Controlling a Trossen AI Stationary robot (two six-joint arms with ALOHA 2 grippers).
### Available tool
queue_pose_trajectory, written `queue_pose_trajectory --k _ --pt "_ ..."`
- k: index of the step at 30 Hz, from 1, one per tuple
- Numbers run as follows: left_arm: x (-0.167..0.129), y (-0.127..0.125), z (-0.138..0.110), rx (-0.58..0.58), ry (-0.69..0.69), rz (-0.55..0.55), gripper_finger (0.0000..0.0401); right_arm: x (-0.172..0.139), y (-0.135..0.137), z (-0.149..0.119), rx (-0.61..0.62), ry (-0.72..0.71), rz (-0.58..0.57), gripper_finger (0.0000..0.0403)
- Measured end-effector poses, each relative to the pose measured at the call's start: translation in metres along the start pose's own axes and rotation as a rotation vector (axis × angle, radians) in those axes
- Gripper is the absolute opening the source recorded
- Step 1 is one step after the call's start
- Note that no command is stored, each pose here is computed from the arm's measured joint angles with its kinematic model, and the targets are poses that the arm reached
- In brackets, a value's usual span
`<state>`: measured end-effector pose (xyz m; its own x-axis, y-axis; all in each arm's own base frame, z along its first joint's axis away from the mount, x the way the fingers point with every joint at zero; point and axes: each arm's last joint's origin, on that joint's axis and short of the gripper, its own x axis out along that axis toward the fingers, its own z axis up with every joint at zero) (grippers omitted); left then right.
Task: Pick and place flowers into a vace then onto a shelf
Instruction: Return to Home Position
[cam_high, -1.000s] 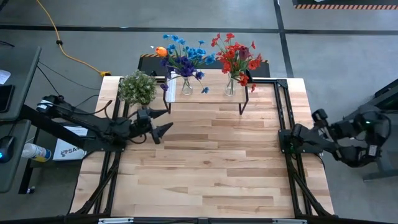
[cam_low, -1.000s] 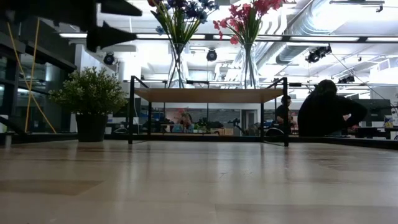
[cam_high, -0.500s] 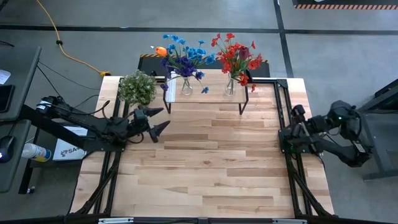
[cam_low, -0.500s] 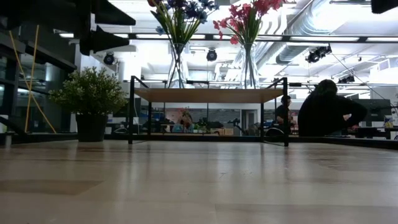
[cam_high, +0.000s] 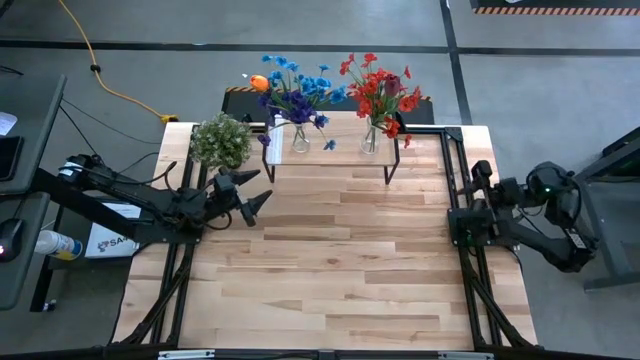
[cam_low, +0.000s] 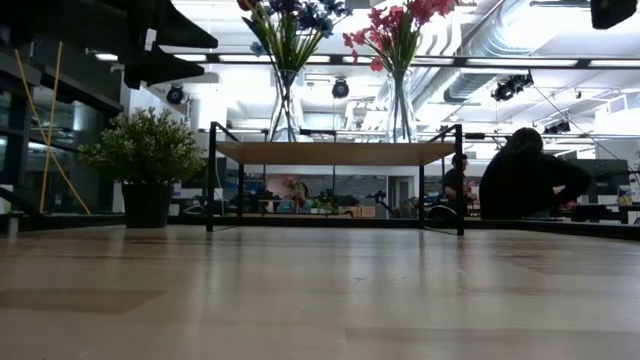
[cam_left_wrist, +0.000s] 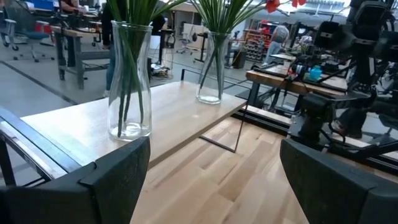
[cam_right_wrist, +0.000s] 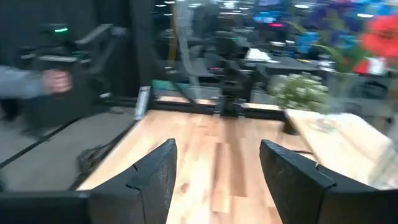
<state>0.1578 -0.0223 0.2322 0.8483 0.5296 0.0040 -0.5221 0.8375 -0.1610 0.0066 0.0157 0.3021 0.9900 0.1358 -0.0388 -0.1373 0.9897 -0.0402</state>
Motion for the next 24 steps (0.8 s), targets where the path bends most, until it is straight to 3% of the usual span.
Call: queue_pose_trajectory --k 5,10,15,24 --pt "0.000 0.000 0.002 0.009 -0.014 -0.002 0.0392 0.002 -0.003 0.001 0.006 -0.016 -0.085 0.0217" --pt "0.000 0.000 0.003 0.015 -0.021 -0.003 0.0392 0.021 -0.016 -0.009 -0.063 -0.117 -0.033 0.0218" --pt "0.000 -0.001 0.004 0.003 -0.029 -0.023 0.0392 0.051 -0.035 -0.051 0.039 -0.146 0.019 0.0220" --pt "-0.006 0.002 0.006 0.002 -0.010 -0.054 0.0392 0.056 -0.038 -0.062 0.102 -0.133 0.027 0.0219"
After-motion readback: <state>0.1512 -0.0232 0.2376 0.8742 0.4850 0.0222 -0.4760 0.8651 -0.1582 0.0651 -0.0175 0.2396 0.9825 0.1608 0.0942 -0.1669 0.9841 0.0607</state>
